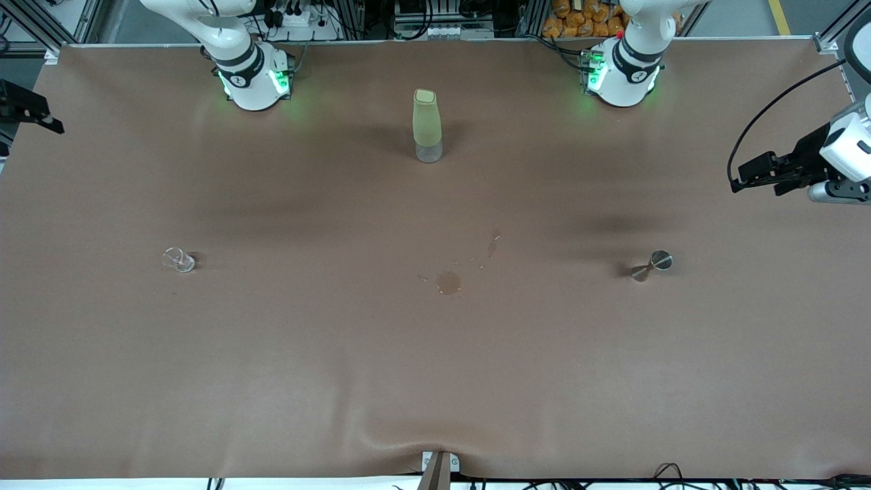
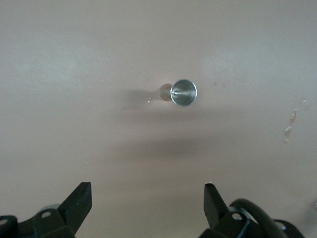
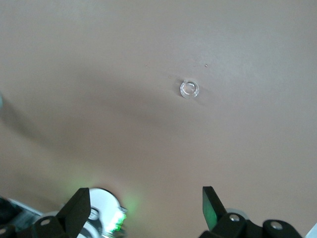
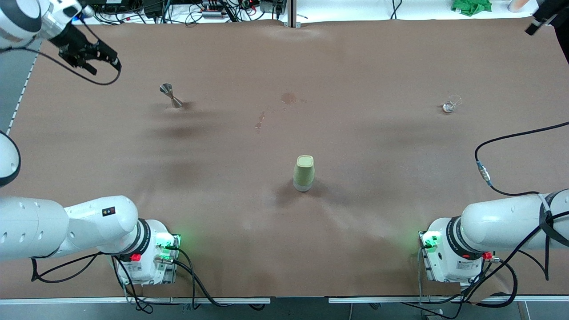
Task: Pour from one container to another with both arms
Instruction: 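Lower the left gripper to the steel jigger while the right gripper reaches the beaker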
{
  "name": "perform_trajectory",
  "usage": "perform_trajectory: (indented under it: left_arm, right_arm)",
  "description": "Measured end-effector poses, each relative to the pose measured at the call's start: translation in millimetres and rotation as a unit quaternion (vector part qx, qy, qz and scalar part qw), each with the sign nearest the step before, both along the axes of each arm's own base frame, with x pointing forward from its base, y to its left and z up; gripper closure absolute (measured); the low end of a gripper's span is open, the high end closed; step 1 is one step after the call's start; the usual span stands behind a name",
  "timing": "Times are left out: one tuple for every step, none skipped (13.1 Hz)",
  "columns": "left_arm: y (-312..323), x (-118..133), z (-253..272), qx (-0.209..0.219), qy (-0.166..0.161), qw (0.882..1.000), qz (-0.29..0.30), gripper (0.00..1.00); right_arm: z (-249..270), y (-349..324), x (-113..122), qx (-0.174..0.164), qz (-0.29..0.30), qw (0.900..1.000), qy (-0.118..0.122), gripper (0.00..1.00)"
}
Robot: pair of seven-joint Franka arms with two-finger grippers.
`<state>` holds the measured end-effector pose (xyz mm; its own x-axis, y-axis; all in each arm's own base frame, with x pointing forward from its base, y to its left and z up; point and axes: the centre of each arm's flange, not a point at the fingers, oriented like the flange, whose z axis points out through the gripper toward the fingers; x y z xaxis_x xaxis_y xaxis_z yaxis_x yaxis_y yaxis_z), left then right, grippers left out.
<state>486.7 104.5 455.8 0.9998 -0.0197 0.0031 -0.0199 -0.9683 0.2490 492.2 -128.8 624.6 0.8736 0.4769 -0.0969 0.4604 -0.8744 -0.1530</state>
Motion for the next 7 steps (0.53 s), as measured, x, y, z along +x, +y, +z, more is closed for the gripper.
perform_trajectory:
  left_arm:
    - [15.2,-3.1,-16.6,-0.023,-0.007,1.0,-0.019,0.0]
    - [31.0,-3.3,-35.8,-0.045,-0.022,0.998,-0.043,0.0]
    - [47.7,-2.0,-59.0,-0.068,-0.041,0.994,-0.068,0.0]
    - [64.1,-0.6,-85.0,-0.092,-0.06,0.99,-0.091,0.0]
    - [79.2,0.4,-113.9,-0.116,-0.08,0.984,-0.112,0.0]
    - [89.1,1.8,-140.0,-0.136,-0.096,0.977,-0.132,0.0]
    - [95.2,4.8,-162.0,-0.151,-0.111,0.97,-0.152,0.0]
  right_arm:
    - [-6.5,-14.6,-3.0,0.009,0.034,0.999,-0.006,0.0]
    - [-13.9,-27.9,-5.9,0.016,0.065,0.998,-0.012,0.0]
    - [-21.4,-38.2,-8.7,0.021,0.097,0.995,-0.016,0.0]
    - [-29.0,-47.0,-10.7,0.026,0.134,0.99,-0.023,0.0]
    - [-35.8,-54.1,-11.7,0.031,0.175,0.983,-0.032,0.0]
    - [-41.0,-60.3,-11.3,0.032,0.223,0.973,-0.046,0.0]
    - [-45.4,-66.5,-10.2,0.032,0.269,0.961,-0.06,0.0]
